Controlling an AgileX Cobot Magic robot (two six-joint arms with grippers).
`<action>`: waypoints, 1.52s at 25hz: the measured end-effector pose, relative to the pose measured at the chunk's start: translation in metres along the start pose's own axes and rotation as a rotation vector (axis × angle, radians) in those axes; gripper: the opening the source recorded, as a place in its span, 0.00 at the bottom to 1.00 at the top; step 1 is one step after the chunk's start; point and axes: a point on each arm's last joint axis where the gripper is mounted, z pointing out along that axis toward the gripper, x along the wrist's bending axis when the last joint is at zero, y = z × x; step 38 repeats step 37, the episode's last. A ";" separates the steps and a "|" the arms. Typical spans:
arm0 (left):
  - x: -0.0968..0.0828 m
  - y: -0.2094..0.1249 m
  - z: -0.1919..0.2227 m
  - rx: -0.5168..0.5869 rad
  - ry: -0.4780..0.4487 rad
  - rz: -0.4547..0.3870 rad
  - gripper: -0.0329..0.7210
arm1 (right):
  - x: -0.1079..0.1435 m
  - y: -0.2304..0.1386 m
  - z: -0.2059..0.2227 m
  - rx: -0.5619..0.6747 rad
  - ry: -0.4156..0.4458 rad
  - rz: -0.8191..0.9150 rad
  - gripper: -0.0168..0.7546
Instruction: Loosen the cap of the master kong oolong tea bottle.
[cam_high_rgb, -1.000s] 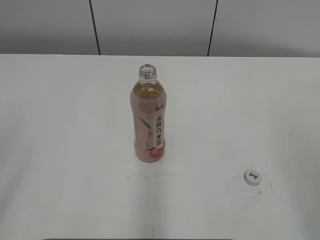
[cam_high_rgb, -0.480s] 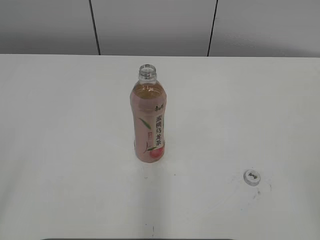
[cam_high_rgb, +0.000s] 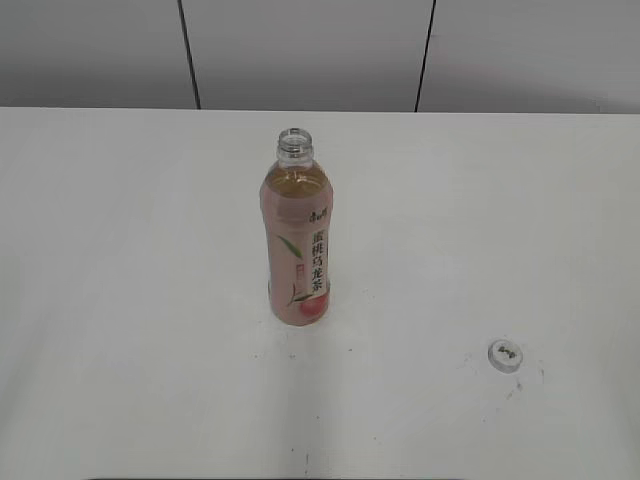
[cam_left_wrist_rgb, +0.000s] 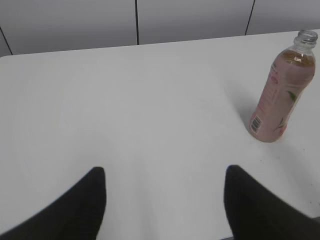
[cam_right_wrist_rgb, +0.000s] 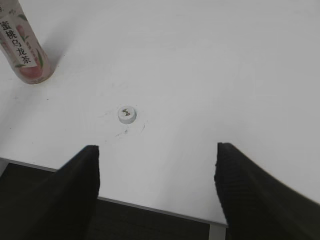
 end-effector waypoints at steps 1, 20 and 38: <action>0.000 0.000 0.000 0.000 0.000 0.000 0.64 | 0.000 0.000 0.000 0.000 0.000 0.000 0.72; -0.001 0.000 0.000 0.000 0.043 -0.022 0.57 | 0.001 0.001 0.000 -0.001 -0.119 0.064 0.72; -0.002 0.000 0.000 -0.002 0.080 -0.035 0.47 | 0.002 0.001 0.000 0.001 -0.181 0.098 0.72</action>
